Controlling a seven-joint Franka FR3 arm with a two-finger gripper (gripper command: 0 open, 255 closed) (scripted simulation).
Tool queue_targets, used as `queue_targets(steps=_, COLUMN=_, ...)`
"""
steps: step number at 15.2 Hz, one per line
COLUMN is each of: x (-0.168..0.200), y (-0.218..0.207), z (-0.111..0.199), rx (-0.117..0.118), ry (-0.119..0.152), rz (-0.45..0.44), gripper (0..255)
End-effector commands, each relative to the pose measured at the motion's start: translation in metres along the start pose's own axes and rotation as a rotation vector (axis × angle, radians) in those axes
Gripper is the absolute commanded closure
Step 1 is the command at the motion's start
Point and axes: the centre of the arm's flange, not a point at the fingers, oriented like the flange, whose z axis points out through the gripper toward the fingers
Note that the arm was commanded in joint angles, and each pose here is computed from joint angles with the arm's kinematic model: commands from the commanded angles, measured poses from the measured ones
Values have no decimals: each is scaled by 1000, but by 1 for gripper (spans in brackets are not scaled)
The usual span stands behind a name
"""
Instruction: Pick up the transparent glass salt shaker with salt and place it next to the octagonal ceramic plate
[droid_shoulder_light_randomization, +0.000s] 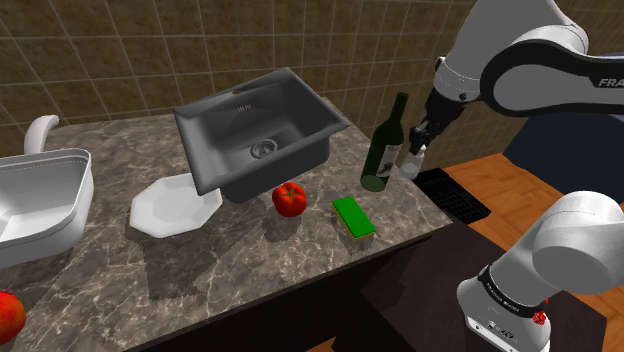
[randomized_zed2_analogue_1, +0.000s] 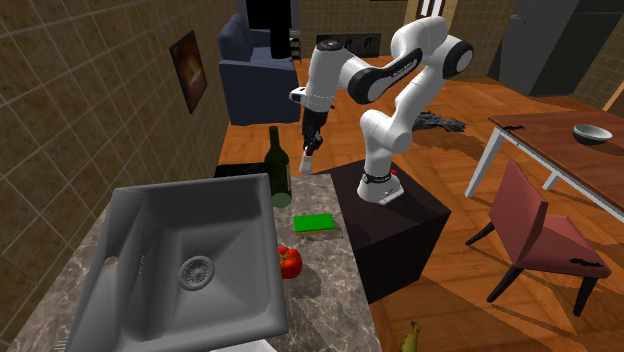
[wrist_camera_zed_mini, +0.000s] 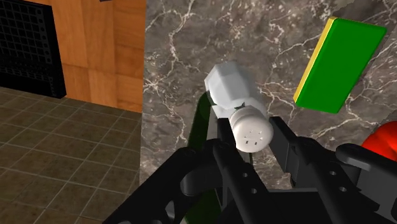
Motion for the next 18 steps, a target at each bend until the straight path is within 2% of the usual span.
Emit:
queue_targets(steps=1, x=2, y=1, z=-12, rx=0, ry=0, rz=0, gripper=255)
queue_targets(steps=7, x=6, y=4, z=-39, rx=0, ry=0, rz=0, gripper=255)
queue_targets(steps=18, x=38, y=-137, z=-50, rx=0, ry=0, rz=0, gripper=255)
